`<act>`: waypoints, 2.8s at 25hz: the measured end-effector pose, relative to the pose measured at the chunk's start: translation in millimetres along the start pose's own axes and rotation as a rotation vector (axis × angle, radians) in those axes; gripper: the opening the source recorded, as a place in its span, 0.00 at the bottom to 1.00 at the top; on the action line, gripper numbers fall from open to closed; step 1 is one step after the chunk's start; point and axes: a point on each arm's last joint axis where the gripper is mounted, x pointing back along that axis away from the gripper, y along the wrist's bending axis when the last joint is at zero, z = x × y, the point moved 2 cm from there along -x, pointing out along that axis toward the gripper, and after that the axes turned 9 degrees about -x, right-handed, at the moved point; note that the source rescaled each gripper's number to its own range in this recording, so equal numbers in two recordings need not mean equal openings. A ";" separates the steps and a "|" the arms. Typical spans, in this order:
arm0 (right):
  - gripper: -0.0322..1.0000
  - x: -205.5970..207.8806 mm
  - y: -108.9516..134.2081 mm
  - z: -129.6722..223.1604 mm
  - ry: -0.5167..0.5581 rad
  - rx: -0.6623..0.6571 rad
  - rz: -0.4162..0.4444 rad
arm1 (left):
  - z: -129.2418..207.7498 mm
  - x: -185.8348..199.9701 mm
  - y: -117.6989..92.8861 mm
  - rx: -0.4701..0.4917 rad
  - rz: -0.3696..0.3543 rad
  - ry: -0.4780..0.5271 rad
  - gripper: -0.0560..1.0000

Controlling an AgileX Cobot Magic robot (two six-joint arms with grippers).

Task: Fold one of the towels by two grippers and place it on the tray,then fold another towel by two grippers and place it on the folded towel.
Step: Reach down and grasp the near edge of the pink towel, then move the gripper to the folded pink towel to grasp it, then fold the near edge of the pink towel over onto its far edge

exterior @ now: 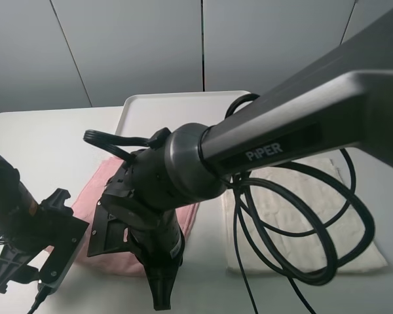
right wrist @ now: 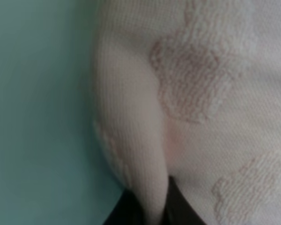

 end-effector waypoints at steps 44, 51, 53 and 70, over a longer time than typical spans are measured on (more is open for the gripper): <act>0.04 96.1 -40.8 22.8 -0.134 -0.362 0.215 | -0.3 81.4 18.5 0.762 -0.402 -0.251 0.07; 0.04 95.3 -66.2 31.7 -0.160 -0.542 0.232 | -2.5 75.0 29.0 0.855 -0.434 -0.303 0.07; 0.04 95.0 -74.6 34.3 -0.173 -0.579 0.231 | -3.3 71.9 32.7 0.872 -0.443 -0.318 0.07; 0.04 74.3 -111.9 47.3 -0.281 -0.748 0.210 | 23.6 60.9 56.9 1.107 -0.587 -0.426 0.24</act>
